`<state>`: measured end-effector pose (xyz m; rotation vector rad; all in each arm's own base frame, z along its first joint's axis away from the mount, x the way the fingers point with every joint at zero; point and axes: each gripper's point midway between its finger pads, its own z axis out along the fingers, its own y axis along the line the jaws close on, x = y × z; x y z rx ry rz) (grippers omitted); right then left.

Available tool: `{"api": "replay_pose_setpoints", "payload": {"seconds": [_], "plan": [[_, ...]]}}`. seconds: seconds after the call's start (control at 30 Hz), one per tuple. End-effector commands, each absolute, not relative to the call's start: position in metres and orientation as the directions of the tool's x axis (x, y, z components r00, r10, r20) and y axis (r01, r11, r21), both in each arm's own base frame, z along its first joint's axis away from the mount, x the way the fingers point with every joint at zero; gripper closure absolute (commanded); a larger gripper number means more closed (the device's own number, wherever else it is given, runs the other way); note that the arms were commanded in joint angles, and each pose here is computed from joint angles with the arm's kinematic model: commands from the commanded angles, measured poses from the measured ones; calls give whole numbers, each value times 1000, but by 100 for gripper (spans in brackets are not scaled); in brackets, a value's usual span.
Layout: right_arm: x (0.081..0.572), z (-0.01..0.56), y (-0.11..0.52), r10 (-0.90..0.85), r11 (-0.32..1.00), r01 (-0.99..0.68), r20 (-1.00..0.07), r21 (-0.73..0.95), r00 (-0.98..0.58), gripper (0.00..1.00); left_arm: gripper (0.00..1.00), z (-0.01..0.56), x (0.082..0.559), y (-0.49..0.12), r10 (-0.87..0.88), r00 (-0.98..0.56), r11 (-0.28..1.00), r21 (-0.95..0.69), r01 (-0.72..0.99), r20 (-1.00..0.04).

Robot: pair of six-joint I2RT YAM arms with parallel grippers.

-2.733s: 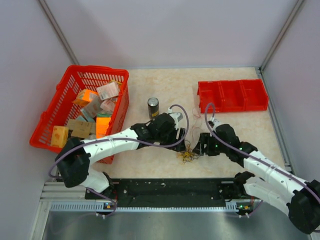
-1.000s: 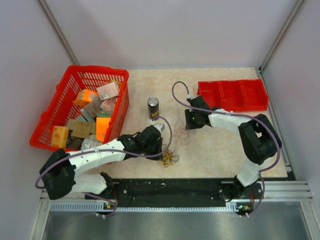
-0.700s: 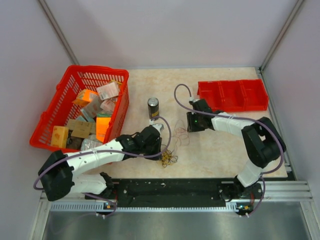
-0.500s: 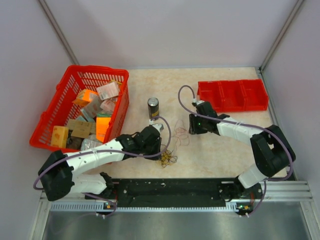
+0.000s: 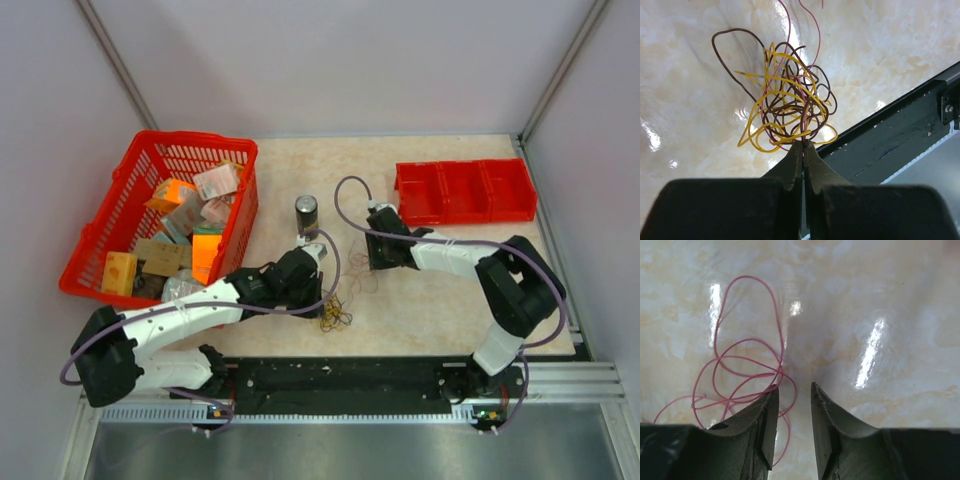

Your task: Untangle the cables

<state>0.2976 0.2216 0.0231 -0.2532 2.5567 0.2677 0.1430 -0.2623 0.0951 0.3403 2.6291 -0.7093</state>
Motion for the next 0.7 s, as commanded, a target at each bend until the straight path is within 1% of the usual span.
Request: {"api": "replay_pose_setpoints", "payload": {"seconds": [0.0, 0.07, 0.17, 0.2, 0.27, 0.33, 0.37, 0.43, 0.5, 0.67], "plan": [[316, 14, 214, -124, 987, -159, -565, 14, -816, 70, 100, 112, 143, -266, 94, -883, 816, -474, 332, -459], [318, 9, 214, -150, 987, -160, -566, -34, -810, 73, 100, 116, 143, -265, 84, -880, 811, -480, 333, -468], [318, 1, 208, -174, 985, -135, -560, -110, -810, 80, 100, 122, 143, -262, 76, -876, 814, -477, 331, -477], [317, -3, 205, -169, 985, -120, -553, -124, -816, 85, 100, 125, 144, -260, 69, -873, 815, -477, 329, -484], [317, -7, 199, -162, 984, -94, -551, -149, -819, 100, 100, 131, 145, -256, 62, -865, 820, -469, 329, -498], [317, -7, 194, -157, 983, -74, -556, -170, -816, 100, 100, 138, 144, -251, 51, -859, 822, -466, 326, -509], [318, -2, 191, -148, 983, -59, -568, -172, -810, 100, 100, 140, 152, -243, 22, -841, 847, -437, 303, -541], [320, 11, 184, -126, 984, -23, -605, -175, -787, 100, 100, 146, 156, -226, -28, -821, 876, -410, 255, -571], [321, 33, 173, -98, 984, 25, -659, -175, -746, 100, 100, 156, 161, -208, -93, -788, 893, -401, 204, -609], [319, 113, 131, 4, 979, 169, -812, -117, -583, 100, 100, 179, 166, -188, -194, -695, 873, -445, 200, -693]]}}
